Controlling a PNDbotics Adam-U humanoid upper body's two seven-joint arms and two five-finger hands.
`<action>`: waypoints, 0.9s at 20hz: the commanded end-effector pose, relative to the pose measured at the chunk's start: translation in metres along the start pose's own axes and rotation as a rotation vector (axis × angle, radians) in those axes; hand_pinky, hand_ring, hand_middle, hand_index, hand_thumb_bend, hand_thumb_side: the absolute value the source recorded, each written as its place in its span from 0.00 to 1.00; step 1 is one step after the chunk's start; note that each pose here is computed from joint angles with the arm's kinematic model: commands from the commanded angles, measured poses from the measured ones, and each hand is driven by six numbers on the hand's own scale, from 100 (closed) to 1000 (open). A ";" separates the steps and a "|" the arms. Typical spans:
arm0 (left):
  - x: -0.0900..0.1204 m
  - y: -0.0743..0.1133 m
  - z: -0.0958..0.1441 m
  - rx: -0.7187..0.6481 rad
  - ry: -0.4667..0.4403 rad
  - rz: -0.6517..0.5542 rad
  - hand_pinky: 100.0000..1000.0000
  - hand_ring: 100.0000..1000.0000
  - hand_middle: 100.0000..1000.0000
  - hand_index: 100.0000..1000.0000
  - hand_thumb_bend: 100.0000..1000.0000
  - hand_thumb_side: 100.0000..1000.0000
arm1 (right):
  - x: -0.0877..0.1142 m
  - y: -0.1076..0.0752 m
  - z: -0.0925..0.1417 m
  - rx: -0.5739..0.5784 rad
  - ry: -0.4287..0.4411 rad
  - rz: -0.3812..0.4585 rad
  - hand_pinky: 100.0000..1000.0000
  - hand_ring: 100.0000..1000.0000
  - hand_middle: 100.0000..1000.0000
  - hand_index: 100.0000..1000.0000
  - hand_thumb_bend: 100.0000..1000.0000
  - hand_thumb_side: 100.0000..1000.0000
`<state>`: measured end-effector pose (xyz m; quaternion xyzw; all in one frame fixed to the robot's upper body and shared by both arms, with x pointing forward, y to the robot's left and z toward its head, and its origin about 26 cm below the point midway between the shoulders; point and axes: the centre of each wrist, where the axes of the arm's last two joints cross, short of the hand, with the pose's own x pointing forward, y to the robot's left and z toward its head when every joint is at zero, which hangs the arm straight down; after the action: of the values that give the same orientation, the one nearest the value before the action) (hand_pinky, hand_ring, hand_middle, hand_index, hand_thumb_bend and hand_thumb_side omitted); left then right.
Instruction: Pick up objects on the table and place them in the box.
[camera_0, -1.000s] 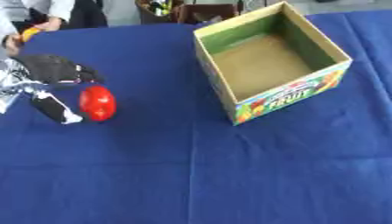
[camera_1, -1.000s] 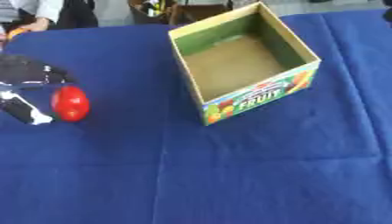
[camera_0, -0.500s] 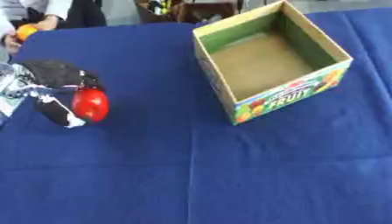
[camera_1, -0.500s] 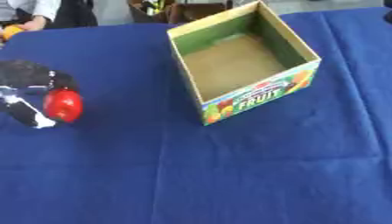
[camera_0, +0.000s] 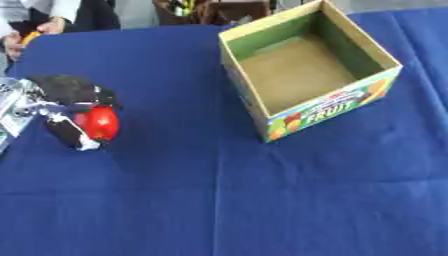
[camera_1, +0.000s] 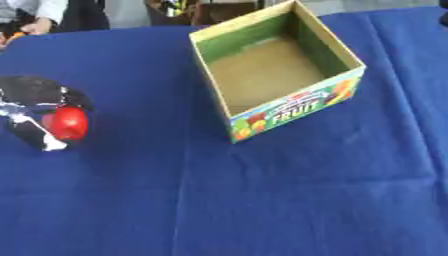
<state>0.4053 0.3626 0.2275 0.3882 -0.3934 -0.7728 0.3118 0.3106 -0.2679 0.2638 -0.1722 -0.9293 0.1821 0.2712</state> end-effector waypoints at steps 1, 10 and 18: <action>-0.008 0.004 0.007 0.003 0.034 0.005 0.26 0.57 0.85 0.93 0.38 0.49 | 0.007 -0.005 -0.005 -0.010 -0.034 0.002 0.65 0.70 0.44 0.67 0.08 0.60; -0.013 -0.001 0.007 0.061 0.060 0.119 0.13 0.46 0.78 0.90 0.12 0.35 | 0.007 -0.005 -0.004 -0.014 -0.031 0.004 0.65 0.70 0.44 0.67 0.09 0.60; -0.013 0.013 0.014 0.153 0.094 0.145 0.15 0.51 0.77 0.87 0.00 0.21 | 0.006 -0.005 -0.003 -0.012 -0.022 0.002 0.65 0.70 0.44 0.67 0.08 0.60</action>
<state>0.4060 0.3660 0.2289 0.3958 -0.4563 -0.7104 0.3611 0.3107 -0.2672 0.2628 -0.1702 -0.9296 0.1798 0.2731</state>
